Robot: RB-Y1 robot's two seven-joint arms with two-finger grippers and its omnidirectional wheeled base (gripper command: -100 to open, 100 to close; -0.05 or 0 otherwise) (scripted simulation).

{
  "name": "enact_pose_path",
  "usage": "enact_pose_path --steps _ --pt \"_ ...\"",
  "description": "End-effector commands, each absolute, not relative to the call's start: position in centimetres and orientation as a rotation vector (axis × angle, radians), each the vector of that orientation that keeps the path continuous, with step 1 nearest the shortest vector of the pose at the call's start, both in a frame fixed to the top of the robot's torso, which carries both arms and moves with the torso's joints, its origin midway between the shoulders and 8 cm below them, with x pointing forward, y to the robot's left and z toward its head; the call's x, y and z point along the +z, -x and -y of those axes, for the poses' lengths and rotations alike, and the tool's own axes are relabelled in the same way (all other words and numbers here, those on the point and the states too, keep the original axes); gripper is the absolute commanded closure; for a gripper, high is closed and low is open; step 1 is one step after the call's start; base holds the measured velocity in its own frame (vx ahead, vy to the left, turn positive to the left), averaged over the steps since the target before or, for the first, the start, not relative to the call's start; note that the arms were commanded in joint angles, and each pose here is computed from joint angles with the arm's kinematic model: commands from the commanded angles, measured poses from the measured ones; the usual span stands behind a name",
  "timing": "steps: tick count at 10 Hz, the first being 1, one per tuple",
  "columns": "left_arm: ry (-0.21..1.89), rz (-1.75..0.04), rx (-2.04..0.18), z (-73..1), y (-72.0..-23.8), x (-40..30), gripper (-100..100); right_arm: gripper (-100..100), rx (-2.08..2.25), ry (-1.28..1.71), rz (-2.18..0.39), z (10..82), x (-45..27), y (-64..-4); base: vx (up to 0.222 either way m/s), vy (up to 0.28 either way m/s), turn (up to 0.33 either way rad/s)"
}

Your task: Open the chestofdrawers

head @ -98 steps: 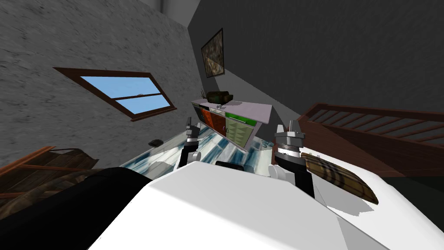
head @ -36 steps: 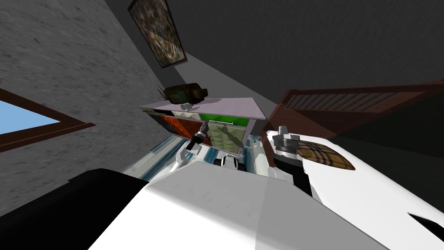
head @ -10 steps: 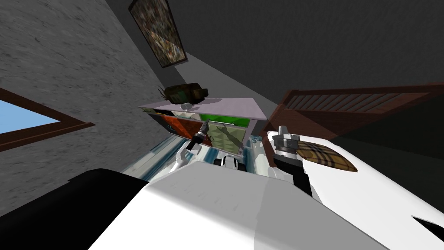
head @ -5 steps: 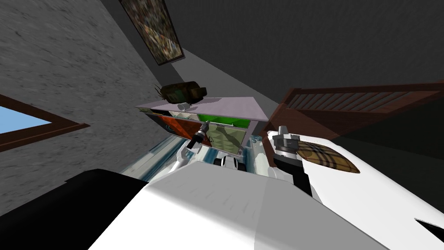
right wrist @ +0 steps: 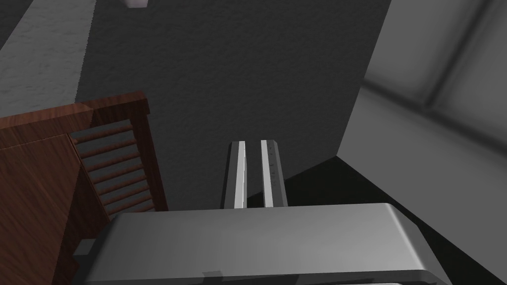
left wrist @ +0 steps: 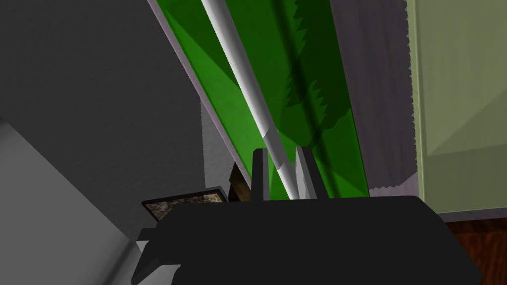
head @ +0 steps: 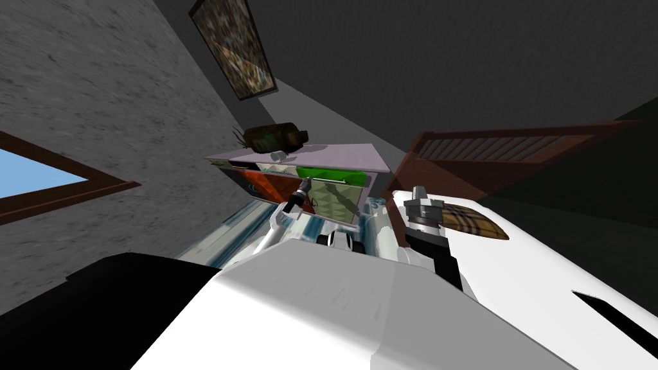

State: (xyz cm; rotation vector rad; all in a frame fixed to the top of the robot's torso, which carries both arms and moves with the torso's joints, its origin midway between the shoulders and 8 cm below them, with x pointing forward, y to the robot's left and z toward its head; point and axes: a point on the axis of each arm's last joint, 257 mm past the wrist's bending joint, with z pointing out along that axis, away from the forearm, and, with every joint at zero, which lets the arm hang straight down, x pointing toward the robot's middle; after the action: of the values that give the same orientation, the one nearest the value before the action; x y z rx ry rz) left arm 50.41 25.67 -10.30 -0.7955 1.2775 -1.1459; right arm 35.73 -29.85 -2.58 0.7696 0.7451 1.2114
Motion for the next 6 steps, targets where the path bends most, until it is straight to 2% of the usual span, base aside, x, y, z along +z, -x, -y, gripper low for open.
enact_pose_path --steps 1,6 --pt "0.801 -1.278 -1.132 -26.2 -51.9 -10.8 100 0 1.211 -0.77 -0.745 29.9 -2.6 -35.7 -0.048 0.008 -0.006" --pt "0.797 -1.26 -1.128 -26.3 -55.7 -10.1 100 0 1.211 -0.77 -0.745 29.9 -2.6 -35.7 -0.109 0.014 -0.026"
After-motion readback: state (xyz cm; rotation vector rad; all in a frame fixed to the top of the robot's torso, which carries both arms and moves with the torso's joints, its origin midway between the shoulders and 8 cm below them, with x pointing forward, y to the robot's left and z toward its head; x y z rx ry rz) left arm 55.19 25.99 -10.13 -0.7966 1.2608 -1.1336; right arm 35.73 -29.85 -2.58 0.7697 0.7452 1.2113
